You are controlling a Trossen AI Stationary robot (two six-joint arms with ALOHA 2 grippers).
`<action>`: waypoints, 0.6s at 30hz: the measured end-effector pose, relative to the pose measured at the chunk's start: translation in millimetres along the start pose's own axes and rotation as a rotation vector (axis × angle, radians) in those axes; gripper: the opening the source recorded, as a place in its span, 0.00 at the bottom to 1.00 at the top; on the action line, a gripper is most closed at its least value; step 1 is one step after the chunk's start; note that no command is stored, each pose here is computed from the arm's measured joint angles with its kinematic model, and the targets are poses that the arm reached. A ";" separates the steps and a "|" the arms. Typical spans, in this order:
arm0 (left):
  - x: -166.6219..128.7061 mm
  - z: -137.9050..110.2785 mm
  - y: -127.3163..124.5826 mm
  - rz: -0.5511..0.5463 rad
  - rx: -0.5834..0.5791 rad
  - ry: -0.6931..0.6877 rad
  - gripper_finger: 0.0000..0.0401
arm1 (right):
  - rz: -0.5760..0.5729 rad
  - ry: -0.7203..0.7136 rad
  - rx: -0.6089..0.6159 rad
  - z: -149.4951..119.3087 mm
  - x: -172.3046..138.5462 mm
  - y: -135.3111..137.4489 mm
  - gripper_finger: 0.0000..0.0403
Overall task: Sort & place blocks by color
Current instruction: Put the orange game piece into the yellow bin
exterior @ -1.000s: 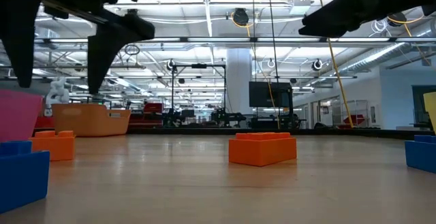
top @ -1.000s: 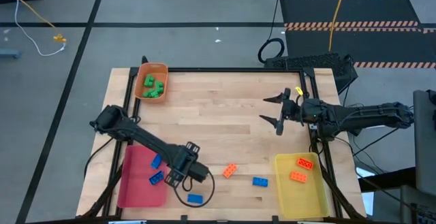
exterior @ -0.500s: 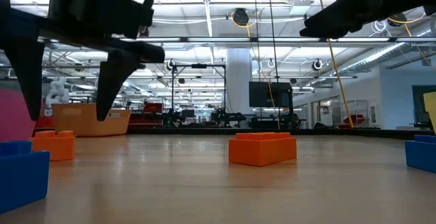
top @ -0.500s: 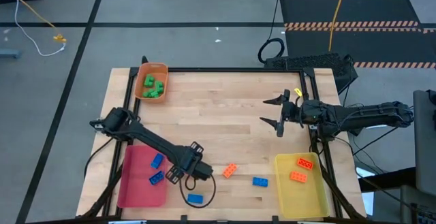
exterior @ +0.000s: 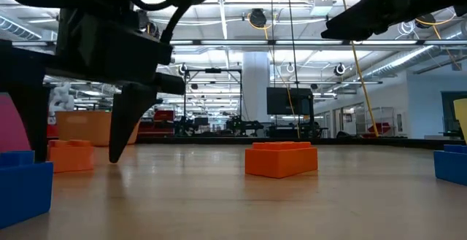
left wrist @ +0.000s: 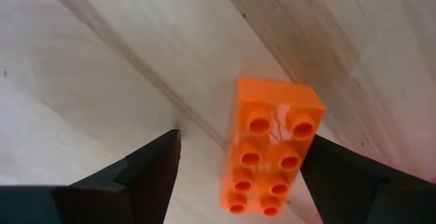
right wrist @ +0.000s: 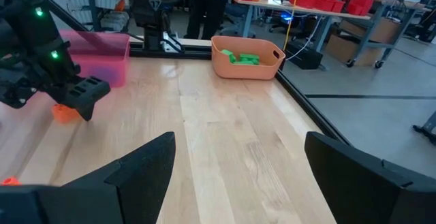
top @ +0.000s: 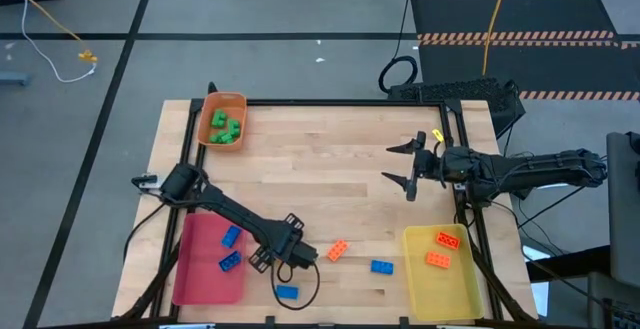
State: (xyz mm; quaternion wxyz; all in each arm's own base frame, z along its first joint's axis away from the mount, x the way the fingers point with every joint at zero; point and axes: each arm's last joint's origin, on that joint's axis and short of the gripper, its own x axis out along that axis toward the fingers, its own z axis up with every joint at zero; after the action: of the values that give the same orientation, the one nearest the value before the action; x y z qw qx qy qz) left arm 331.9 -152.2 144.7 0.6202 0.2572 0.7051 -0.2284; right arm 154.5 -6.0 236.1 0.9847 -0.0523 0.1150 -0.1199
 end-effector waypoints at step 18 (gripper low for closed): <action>-1.4 -3.2 27.5 0.015 -0.066 -0.049 0.34 | -0.003 -0.019 0.005 1.9 -3.2 -1.1 0.79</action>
State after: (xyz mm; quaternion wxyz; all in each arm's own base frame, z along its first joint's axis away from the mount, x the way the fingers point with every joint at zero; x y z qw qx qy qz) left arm 347.3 -129.3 146.4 0.6470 0.2360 0.6950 -0.2065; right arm 151.7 -6.2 238.8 0.9858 -0.0509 0.1051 -0.1210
